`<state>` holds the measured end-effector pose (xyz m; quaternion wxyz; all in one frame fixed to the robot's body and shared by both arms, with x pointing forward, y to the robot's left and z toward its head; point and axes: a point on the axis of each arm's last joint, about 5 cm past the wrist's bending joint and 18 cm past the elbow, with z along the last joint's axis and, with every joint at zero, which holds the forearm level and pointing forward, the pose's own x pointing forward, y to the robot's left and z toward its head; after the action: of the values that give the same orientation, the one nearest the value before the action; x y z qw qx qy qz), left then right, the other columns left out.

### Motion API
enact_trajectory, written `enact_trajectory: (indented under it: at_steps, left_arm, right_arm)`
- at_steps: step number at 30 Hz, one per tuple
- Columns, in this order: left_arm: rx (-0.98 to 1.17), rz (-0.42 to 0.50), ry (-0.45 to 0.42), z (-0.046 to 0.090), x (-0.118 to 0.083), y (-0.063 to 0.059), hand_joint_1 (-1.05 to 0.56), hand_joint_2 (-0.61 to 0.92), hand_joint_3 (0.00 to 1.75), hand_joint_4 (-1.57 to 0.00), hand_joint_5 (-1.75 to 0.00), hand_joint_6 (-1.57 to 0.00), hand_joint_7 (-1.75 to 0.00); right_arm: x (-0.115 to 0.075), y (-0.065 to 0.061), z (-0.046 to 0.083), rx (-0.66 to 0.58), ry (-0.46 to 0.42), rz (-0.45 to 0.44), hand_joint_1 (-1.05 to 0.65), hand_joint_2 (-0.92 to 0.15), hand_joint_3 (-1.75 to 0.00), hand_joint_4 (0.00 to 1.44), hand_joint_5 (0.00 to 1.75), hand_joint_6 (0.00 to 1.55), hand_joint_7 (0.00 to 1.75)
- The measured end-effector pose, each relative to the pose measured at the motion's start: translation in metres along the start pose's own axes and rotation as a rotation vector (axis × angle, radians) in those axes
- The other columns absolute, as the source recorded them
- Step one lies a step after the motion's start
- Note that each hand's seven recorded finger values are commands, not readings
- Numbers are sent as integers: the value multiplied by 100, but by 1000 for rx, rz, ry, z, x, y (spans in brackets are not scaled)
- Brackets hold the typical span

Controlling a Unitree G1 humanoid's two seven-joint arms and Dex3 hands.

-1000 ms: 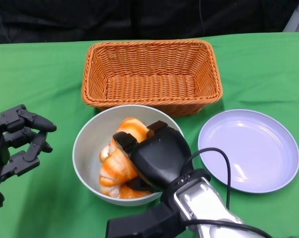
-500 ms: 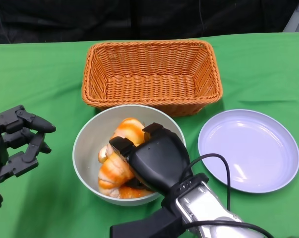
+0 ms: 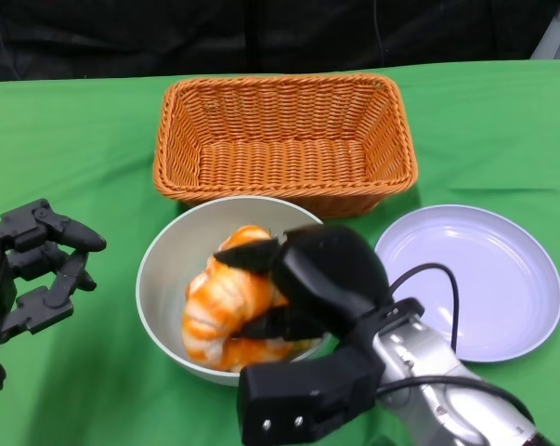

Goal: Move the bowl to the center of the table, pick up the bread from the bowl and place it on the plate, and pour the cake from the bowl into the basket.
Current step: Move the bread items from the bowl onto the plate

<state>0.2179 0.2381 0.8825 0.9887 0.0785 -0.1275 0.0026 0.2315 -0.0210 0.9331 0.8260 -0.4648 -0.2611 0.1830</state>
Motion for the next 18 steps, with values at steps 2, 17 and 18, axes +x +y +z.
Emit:
enact_trajectory:
  at_steps: [2,17,18]
  left_arm:
    - [0,2,0,0,0,0,-11,67,82,-82,-143,-80,-114]
    - [-1,0,4,-1,0,0,-9,68,79,-82,-145,-79,-114]
    - [-1,0,4,-1,0,0,-9,68,79,-81,-145,-80,-114]
  right_arm:
    - [0,-7,0,48,10,-10,-28,-91,-2,72,154,122,6]
    - [-14,-46,4,244,47,-26,-18,-92,-2,78,148,120,5]
    - [-17,-50,2,285,61,-23,-17,-92,-2,80,147,121,5]
